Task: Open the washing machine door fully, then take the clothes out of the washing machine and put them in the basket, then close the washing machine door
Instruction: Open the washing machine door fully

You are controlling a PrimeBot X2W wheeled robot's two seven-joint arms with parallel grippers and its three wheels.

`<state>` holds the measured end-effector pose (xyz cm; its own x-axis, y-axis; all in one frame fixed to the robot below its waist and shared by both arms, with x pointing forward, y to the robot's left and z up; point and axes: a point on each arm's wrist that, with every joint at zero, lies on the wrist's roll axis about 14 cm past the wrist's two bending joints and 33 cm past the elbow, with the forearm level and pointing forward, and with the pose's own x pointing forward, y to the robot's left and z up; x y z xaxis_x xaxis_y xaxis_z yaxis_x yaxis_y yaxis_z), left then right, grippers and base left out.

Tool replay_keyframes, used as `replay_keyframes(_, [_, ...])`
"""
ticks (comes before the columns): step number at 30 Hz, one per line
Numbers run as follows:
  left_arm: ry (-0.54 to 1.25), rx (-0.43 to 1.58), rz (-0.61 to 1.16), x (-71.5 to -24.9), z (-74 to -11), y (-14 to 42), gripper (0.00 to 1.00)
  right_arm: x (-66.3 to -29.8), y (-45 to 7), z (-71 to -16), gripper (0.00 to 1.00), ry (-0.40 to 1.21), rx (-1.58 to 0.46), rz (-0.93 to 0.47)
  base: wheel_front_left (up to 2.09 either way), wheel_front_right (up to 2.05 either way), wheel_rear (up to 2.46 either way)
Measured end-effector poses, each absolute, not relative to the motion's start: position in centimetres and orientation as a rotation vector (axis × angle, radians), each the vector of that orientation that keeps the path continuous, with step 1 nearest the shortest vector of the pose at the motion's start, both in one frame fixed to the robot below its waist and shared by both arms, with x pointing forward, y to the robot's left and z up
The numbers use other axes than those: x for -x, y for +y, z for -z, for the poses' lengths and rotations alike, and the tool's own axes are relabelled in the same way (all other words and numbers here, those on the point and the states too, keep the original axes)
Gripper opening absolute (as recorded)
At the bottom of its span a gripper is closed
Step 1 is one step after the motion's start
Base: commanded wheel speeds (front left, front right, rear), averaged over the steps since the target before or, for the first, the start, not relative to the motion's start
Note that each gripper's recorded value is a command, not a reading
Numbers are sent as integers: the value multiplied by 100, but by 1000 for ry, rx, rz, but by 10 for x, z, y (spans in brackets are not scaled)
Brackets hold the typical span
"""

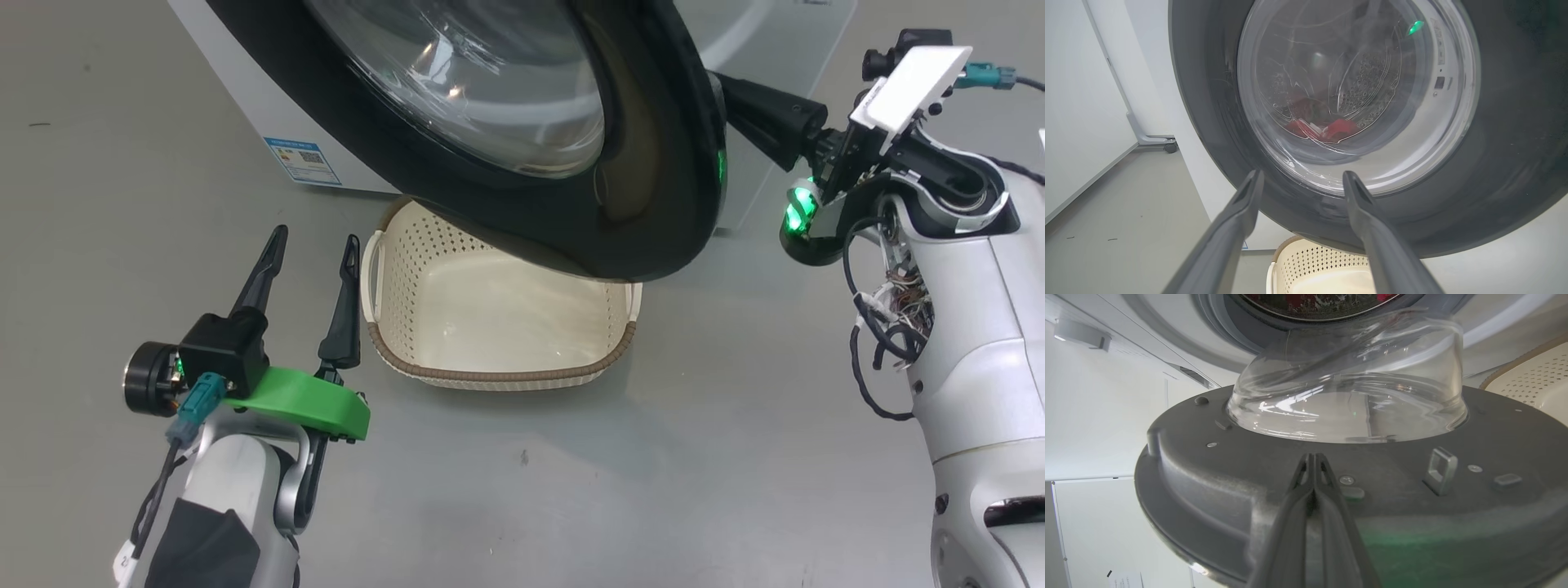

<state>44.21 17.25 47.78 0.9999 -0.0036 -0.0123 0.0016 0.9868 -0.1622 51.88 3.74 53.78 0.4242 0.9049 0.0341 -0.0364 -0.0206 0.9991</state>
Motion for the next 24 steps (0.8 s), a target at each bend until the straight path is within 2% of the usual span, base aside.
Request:
replay_keyframes(17, [12,168,-19,-418,-483,178,100,-456,65,-543,0,950,-1327,-1059,0,0,0])
replay_keyframes(24, [12,167,-34,-408,-484,183,100,-423,85,-551,0,1011,-1340,-1173,0,0,0])
